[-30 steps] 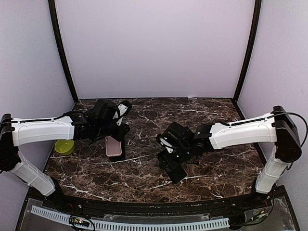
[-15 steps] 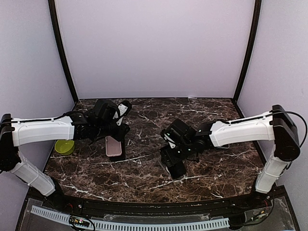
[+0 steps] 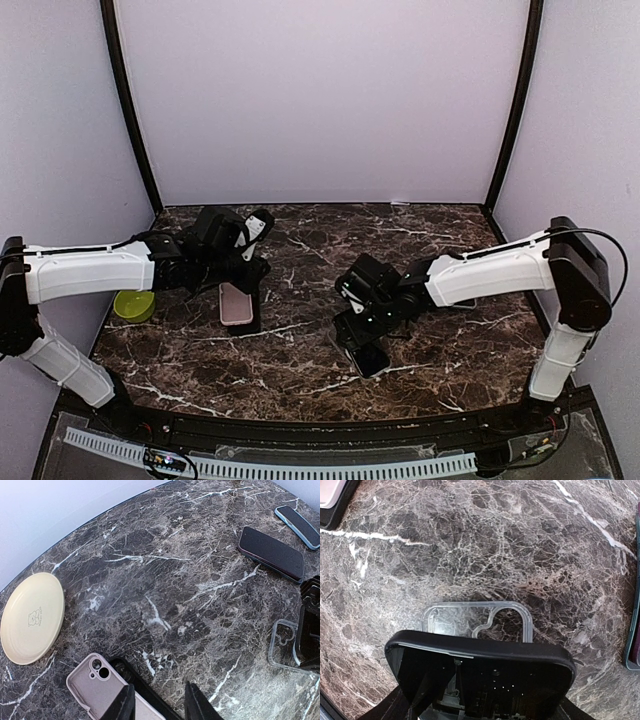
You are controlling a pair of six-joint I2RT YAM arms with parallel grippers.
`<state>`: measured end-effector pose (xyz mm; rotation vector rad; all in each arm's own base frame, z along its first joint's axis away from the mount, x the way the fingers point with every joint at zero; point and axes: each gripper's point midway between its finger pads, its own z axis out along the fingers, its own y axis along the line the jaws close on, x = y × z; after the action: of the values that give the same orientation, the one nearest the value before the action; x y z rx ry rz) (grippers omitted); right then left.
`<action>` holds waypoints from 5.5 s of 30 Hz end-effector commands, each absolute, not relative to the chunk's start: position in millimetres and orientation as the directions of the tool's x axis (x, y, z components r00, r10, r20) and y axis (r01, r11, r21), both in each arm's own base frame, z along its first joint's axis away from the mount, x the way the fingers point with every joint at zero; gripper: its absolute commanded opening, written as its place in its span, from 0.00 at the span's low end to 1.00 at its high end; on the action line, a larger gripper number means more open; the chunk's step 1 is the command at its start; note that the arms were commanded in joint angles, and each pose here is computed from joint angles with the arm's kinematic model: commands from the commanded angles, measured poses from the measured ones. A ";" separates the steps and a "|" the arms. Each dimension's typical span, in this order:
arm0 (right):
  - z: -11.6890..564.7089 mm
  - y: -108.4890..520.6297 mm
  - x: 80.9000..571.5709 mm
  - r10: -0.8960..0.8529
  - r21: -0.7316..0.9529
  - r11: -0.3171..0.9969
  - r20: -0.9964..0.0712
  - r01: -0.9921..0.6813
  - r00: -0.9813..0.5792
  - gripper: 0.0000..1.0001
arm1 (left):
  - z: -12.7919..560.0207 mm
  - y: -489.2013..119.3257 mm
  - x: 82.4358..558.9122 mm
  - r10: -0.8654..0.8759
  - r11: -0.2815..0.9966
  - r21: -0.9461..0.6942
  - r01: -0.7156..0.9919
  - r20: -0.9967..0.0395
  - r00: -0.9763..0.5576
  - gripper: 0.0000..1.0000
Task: Put the phone into the phone case
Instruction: Install the phone into the phone case, then adjust the phone and the phone case.
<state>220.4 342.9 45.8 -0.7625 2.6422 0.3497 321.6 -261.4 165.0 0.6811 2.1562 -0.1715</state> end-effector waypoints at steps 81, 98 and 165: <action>26.2 337.2 245.0 -0.516 0.154 0.773 -0.411 -0.615 -0.752 0.11 | 7.6 -379.4 223.1 0.688 0.570 -0.041 0.820 -0.522 -0.504 0.29; 61.3 297.3 242.6 -0.458 0.109 0.827 -0.438 -0.552 -0.773 0.12 | 41.8 -373.4 209.9 0.689 0.490 -0.041 0.871 -0.594 -0.416 0.33; 51.5 268.9 109.4 -0.447 0.259 0.820 -0.268 -0.511 -0.853 0.17 | 97.3 -383.9 300.7 0.798 0.489 0.437 0.755 -0.574 -0.184 0.40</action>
<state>111.9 269.5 31.0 -0.6703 2.8218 0.4238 290.4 -398.2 59.9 1.3420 2.0154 0.0209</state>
